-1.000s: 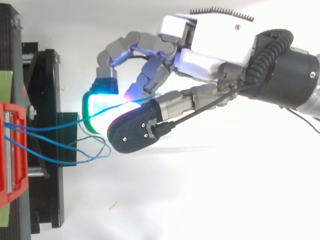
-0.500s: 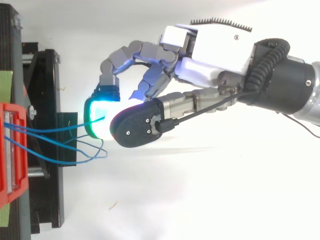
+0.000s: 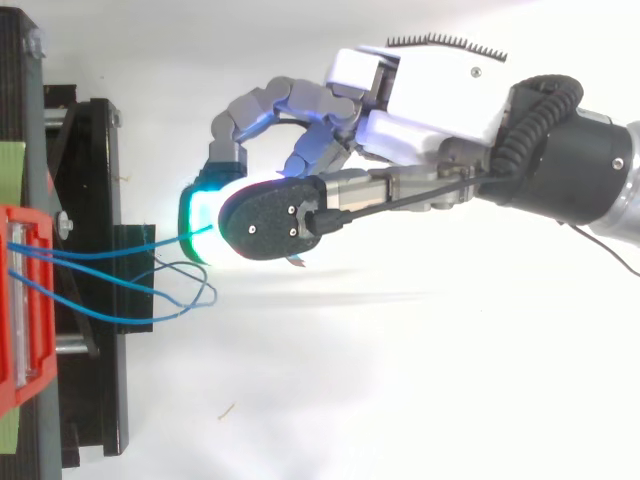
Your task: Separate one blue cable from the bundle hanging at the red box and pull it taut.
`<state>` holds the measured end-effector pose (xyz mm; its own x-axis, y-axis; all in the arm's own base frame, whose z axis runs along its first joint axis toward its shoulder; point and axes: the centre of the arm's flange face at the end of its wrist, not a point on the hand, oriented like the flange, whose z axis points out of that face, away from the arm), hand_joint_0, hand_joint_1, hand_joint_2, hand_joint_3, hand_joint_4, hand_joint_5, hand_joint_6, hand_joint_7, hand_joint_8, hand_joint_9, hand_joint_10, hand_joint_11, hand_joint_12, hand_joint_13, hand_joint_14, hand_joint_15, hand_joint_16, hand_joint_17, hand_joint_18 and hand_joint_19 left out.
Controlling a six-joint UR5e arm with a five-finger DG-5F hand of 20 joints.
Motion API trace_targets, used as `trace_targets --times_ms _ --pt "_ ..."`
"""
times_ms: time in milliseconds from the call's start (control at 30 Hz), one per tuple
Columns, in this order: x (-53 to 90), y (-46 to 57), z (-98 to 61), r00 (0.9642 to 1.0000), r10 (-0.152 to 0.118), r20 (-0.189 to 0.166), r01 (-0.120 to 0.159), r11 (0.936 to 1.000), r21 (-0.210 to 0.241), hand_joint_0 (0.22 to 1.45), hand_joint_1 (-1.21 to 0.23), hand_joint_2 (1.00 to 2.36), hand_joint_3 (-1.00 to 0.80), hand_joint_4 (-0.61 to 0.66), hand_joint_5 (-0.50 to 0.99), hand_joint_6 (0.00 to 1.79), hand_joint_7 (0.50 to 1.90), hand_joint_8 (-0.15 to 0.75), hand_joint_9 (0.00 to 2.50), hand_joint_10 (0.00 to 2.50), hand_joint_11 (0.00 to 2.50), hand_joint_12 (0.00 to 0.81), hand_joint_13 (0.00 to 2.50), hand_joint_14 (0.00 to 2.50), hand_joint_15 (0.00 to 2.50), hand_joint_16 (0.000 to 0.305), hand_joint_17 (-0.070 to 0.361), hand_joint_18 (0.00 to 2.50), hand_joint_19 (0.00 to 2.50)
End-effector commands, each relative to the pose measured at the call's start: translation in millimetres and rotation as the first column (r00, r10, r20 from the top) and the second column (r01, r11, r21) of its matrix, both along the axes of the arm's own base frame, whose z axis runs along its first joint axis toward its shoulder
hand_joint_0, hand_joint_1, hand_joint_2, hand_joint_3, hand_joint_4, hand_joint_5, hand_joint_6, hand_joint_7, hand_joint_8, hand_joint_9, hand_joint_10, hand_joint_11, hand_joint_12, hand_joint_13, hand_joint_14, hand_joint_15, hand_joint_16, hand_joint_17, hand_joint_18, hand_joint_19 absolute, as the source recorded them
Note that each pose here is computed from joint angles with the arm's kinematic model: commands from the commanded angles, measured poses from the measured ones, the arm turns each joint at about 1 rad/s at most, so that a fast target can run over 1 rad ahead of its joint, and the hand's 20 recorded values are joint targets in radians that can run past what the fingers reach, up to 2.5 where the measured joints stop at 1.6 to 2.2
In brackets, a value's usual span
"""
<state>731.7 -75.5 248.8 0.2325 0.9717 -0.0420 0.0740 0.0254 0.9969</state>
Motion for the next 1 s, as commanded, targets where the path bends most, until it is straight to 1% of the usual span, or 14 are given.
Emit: trace_targets --times_ms 0,267,367,400,567,633,700,833,900,967 --pt "-1.5 -1.5 -2.0 0.9998 -0.013 -0.013 0.013 0.9999 -0.003 0.6 -0.46 1.0 -0.5 0.11 -0.21 0.84 1.01 0.251 1.13 0.05 1.54 0.328 1.16 0.02 1.39 0.047 0.106 0.89 0.99" --pt "-2.8 -2.2 -2.9 0.9995 -0.019 -0.024 0.019 0.9998 -0.005 0.58 -0.48 1.0 -0.5 0.11 -0.22 0.84 0.99 0.251 1.12 0.06 1.53 0.325 1.17 0.02 1.37 0.047 0.107 0.9 0.99" --pt "-3.3 -2.4 -2.0 0.9995 -0.021 -0.025 0.021 0.9998 -0.004 0.59 -0.52 1.0 -0.5 0.11 -0.21 0.84 0.99 0.251 1.12 0.05 1.53 0.325 1.18 0.02 1.37 0.047 0.107 0.91 0.98" --pt "-4.1 -3.1 -3.7 0.9991 -0.027 -0.033 0.027 0.9996 -0.002 0.6 -0.53 1.0 -0.47 0.11 -0.21 0.84 0.99 0.251 1.13 0.05 1.53 0.318 1.18 0.02 1.37 0.047 0.106 0.91 0.98" --pt "-4.8 -3.2 -4.2 0.9989 -0.028 -0.038 0.028 0.9996 0.002 0.63 -0.55 1.01 -0.37 0.11 -0.22 0.85 0.97 0.244 1.12 0.06 1.51 0.319 1.18 0.02 1.37 0.047 0.106 0.92 0.98" --pt "-5.2 -3.4 -4.5 0.9987 -0.029 -0.041 0.03 0.9996 0.003 0.63 -0.58 1.01 -0.32 0.11 -0.23 0.85 0.96 0.249 1.1 0.1 1.49 0.317 1.19 0.02 1.38 0.047 0.107 0.93 0.99" --pt "-5.2 -3.4 -4.5 0.9988 -0.03 -0.04 0.03 0.9995 0.004 0.64 -0.6 1.01 -0.3 0.12 -0.23 0.86 0.96 0.255 1.09 0.14 1.48 0.331 1.2 0.02 1.37 0.048 0.109 0.94 0.97" --pt "-5.5 -3.3 -5.2 0.9987 -0.028 -0.042 0.028 0.9996 0.004 0.65 -0.66 1.01 -0.26 0.13 -0.23 0.86 0.95 0.256 1.08 0.18 1.43 0.326 1.2 0.02 1.37 0.049 0.111 0.95 0.97" --pt "-4.9 -3.2 -3.1 0.999 -0.028 -0.036 0.028 0.9996 0.005 0.65 -0.67 1.01 -0.26 0.12 -0.23 0.87 0.95 0.254 1.07 0.18 1.45 0.324 1.2 0.02 1.37 0.049 0.11 0.95 0.97" --pt "-4.8 -3.2 -4.2 0.9989 -0.028 -0.038 0.028 0.9996 0.003 0.65 -0.68 1.01 -0.26 0.12 -0.23 0.87 0.95 0.247 1.07 0.19 1.44 0.325 1.2 0.02 1.37 0.048 0.109 0.95 0.96"
